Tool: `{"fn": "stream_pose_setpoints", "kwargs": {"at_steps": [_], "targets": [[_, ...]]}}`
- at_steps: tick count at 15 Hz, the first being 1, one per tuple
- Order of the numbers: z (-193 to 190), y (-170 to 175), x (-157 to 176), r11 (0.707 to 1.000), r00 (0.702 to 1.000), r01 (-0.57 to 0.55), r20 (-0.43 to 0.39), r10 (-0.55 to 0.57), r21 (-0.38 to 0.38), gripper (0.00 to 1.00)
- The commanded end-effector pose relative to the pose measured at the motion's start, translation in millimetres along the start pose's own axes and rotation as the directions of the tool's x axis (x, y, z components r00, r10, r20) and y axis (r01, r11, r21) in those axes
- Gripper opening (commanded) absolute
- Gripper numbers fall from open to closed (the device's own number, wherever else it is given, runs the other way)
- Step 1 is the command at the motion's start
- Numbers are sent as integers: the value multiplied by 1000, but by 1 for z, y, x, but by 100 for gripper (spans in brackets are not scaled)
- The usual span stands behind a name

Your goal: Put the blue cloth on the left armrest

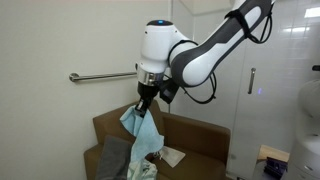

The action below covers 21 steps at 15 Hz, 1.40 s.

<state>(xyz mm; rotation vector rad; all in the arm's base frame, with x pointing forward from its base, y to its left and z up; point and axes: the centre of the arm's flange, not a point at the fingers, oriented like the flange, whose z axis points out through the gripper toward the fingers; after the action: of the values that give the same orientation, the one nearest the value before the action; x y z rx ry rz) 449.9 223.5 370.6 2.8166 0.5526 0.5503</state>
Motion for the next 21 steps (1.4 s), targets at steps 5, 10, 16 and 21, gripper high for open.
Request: {"fn": "stream_pose_setpoints", "kwargs": {"at_steps": [5,10,16,21], "targets": [[109,-24,31,994,987,55,148,-69,94,1],[136,-35,39,991,981,58,178,-79,118,1],[148,-32,48,993,978,16,203,-40,118,49],[152,-28,53,994,978,-15,208,-7,104,81]]}}
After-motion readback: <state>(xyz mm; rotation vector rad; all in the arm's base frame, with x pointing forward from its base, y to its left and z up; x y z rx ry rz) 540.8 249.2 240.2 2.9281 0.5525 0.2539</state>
